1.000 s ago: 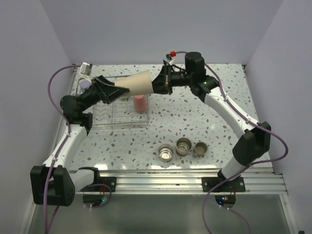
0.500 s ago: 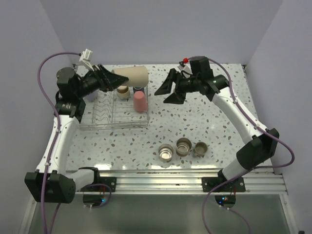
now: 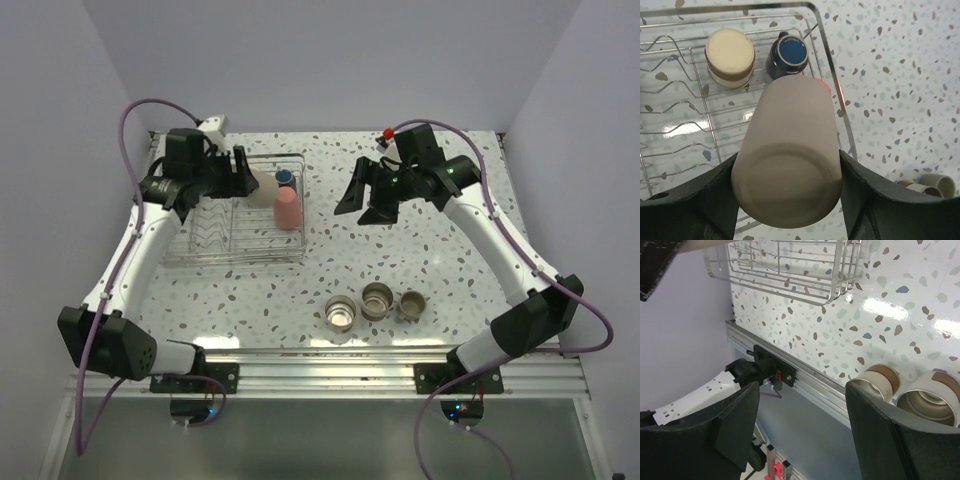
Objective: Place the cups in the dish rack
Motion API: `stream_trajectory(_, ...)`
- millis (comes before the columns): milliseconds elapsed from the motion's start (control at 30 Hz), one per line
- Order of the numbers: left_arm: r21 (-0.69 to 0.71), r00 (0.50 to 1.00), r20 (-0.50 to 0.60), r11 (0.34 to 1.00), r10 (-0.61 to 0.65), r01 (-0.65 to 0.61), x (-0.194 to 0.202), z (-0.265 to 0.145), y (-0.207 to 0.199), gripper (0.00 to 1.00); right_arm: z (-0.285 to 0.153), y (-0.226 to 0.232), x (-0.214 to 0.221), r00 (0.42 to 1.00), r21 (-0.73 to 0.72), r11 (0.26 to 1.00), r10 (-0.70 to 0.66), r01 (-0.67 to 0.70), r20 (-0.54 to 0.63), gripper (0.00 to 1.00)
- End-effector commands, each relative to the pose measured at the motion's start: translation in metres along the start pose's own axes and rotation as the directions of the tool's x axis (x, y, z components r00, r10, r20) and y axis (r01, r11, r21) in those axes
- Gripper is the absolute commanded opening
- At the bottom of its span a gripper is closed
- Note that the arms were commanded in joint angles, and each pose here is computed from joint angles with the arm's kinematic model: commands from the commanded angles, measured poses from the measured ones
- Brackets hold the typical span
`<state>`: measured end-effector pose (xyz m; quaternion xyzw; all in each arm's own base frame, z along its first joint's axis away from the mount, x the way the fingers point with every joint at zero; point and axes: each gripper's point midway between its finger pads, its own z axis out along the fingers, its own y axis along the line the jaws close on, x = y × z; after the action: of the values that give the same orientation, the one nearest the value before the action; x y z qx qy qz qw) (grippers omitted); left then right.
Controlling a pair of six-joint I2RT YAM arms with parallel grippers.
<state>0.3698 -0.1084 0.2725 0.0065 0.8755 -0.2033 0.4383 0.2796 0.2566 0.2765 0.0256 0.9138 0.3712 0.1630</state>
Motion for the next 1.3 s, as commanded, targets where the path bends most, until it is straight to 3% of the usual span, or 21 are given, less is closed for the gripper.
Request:
stream_trajectory(0,-0.146,0.992,-0.038,0.982,0.117,-0.122,0.004,0.004,0.009,0.0,-0.011,0.001,-0.003,0.998,0.018,0.998,-0.055,0.054,0.023,0.72)
stream_trajectory(233,-0.302,0.991,-0.058,0.944,0.12,-0.132,0.005,0.018,0.035,0.0,-0.006,-0.006,0.003,0.998,0.027,0.998,-0.055,0.055,0.0,0.72)
stream_trajectory(933,-0.322,0.962,-0.218,0.918,0.164,-0.229,0.05,0.089,0.054,0.0,0.005,-0.017,-0.011,0.997,0.102,0.992,-0.077,0.077,-0.005,0.71)
stream_trajectory(1033,-0.328,0.959,-0.23,0.915,0.163,-0.234,0.058,0.097,0.057,0.07,0.004,-0.017,-0.014,0.996,0.115,0.99,-0.086,0.085,0.0,0.71)
stream_trajectory(1267,-0.331,0.953,-0.256,0.911,0.165,-0.247,0.069,0.109,0.061,0.34,0.002,-0.018,-0.017,0.995,0.132,0.987,-0.096,0.095,0.003,0.72)
